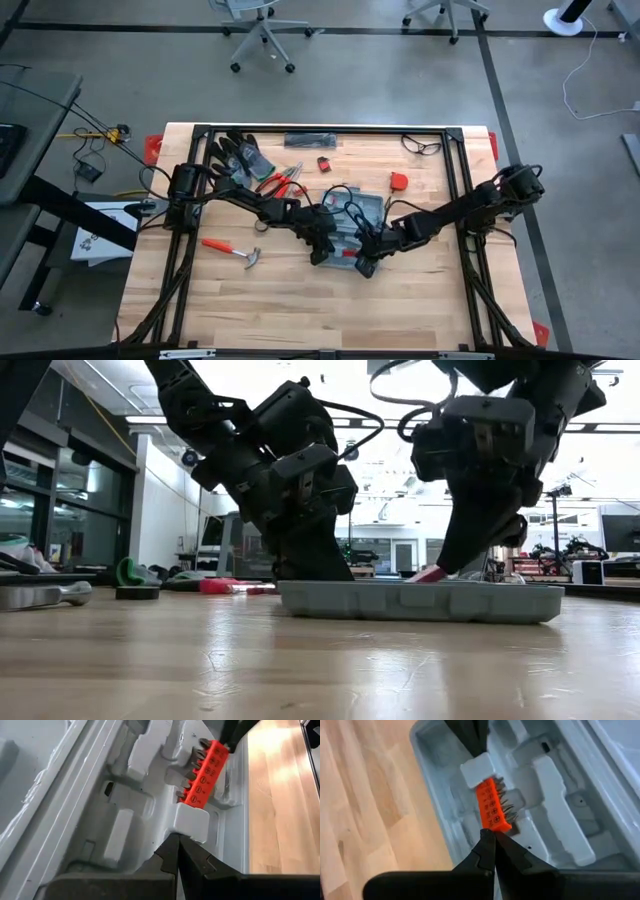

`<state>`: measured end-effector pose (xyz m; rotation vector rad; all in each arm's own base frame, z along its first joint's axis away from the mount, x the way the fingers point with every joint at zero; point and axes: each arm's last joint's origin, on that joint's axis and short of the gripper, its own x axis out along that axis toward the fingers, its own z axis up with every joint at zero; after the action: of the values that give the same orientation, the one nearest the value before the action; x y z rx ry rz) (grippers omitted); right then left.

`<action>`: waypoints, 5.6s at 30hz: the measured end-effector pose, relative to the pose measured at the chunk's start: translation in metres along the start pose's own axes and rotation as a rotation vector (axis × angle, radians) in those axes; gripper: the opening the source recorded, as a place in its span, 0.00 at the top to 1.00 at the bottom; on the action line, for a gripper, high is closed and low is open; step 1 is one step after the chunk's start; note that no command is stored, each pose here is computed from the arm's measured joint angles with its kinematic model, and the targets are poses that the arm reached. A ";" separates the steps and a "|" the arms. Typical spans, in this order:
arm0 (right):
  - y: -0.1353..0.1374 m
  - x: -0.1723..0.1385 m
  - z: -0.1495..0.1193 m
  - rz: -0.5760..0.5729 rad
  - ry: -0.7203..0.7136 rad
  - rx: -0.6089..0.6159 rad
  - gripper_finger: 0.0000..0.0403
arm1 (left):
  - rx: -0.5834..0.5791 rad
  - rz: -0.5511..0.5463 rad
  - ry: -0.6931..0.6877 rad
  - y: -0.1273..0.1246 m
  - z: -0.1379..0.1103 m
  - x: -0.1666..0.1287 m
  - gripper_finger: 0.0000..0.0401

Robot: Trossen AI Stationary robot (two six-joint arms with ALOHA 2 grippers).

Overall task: Prefit tool cases
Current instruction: Put the bottom screwdriver bit set into the gray prefit tool case

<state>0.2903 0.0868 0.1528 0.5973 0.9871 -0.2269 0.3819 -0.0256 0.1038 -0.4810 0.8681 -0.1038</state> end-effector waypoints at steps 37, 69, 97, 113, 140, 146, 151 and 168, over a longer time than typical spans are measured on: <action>0.006 -0.002 -0.004 0.012 -0.020 0.029 1.00 | -0.035 -0.006 -0.036 0.003 0.007 -0.003 1.00; -0.002 -0.021 -0.013 -0.160 -0.051 0.121 1.00 | 0.061 -0.007 -0.115 0.004 0.036 -0.013 1.00; -0.031 -0.007 -0.018 -0.075 -0.088 0.299 1.00 | 0.140 -0.013 -0.055 0.031 0.068 0.014 1.00; -0.040 -0.006 -0.006 -0.065 -0.097 0.275 1.00 | 0.220 -0.026 0.094 0.021 0.074 -0.002 1.00; -0.029 0.002 -0.006 0.048 -0.086 0.256 1.00 | -0.013 0.138 0.169 0.014 -0.021 -0.073 1.00; -0.030 0.006 -0.006 0.055 -0.061 0.251 1.00 | -0.032 0.071 0.113 0.004 -0.025 -0.057 1.00; -0.033 0.013 -0.002 0.073 -0.060 0.258 1.00 | -0.062 0.034 0.092 0.001 -0.028 -0.043 1.00; -0.042 0.001 0.008 0.004 -0.140 0.277 1.00 | -0.048 0.045 0.101 0.002 -0.030 -0.041 1.00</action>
<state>0.2777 0.0482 0.1396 0.8248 0.8244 -0.4008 0.3326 -0.0232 0.1163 -0.5044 0.9814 -0.0664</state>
